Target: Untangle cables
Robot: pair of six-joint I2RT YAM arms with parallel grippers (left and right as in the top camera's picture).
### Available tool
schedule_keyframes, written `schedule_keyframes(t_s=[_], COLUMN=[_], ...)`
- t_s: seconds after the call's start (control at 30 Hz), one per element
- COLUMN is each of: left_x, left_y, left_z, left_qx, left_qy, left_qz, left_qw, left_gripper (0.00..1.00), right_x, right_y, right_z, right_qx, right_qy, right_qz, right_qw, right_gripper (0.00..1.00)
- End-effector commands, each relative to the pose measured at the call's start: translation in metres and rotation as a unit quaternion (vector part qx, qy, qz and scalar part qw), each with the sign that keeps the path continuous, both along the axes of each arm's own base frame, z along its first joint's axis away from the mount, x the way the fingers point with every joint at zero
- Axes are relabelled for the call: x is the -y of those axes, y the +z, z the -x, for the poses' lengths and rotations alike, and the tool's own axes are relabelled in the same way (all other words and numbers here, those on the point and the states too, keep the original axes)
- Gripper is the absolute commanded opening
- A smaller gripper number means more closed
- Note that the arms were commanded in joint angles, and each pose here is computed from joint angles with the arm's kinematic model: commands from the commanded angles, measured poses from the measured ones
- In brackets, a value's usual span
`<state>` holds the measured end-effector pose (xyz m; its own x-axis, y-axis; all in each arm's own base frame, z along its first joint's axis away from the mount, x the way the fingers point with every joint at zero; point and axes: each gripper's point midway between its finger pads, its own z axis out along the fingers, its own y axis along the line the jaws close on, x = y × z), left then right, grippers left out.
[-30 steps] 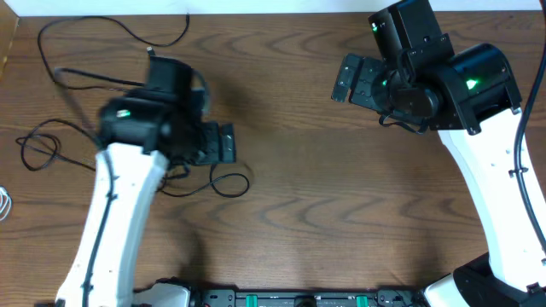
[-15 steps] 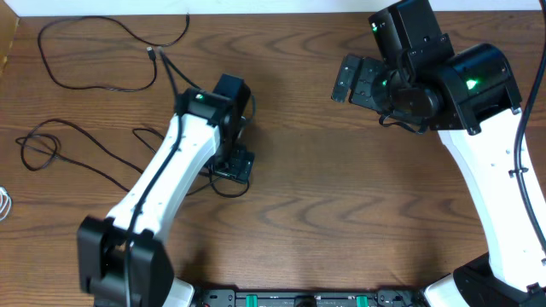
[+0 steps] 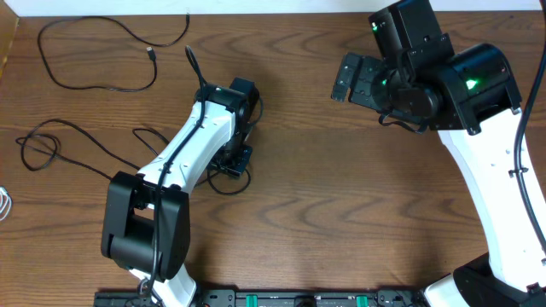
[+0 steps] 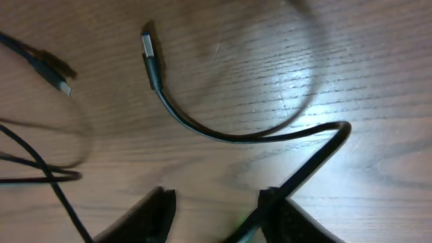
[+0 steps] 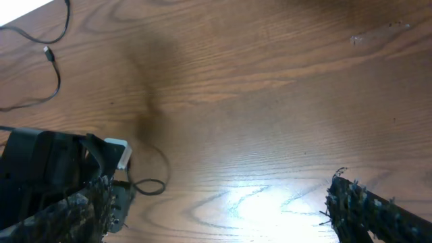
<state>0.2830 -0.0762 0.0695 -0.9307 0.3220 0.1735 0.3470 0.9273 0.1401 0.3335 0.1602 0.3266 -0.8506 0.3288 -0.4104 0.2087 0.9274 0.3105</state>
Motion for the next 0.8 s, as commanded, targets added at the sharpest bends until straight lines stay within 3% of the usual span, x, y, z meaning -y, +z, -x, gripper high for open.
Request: schedule_keyframes(t_s=[0.0,0.17,0.3,0.57,0.67,0.77], left_x=[-0.001,-0.010,-0.027,-0.091,-0.122,-0.144], left_y=[0.008,0.032,0.074,0.173,0.184,0.175], left_z=[-0.008,-0.026,-0.048,-0.069,-0.061,-0.061], left_qx=[0.015,0.060,0.141,0.336,0.354,0.341], left_qy=[0.005,0.064,0.162,0.344,0.414,0.459], left_qz=[-0.002,0.008,0.030,0.091,0.094,0.102], left_qw=[1.000,0.996,0.976,0.872,0.833,0.814], left_gripper=[0.08,0.08,0.08,0.08,0.08,0.08], right_x=[-0.003,-0.003,-0.003,-0.003,-0.003,-0.009], right_y=[-0.001,-0.001,-0.001,-0.001,-0.001,0.001], right_z=[0.000,0.000,0.000,0.000,-0.001,-0.001], right_qx=[0.001,0.001,0.001,0.001,0.003,0.004], right_qy=[0.008,0.008,0.008,0.006,0.006,0.013], right_qz=[0.005,0.005,0.005,0.004,0.002,-0.011], right_qw=[1.000,1.000,1.000,1.000,1.000,1.000], right_gripper=[0.99,0.99,0.99,0.99,0.99,0.99])
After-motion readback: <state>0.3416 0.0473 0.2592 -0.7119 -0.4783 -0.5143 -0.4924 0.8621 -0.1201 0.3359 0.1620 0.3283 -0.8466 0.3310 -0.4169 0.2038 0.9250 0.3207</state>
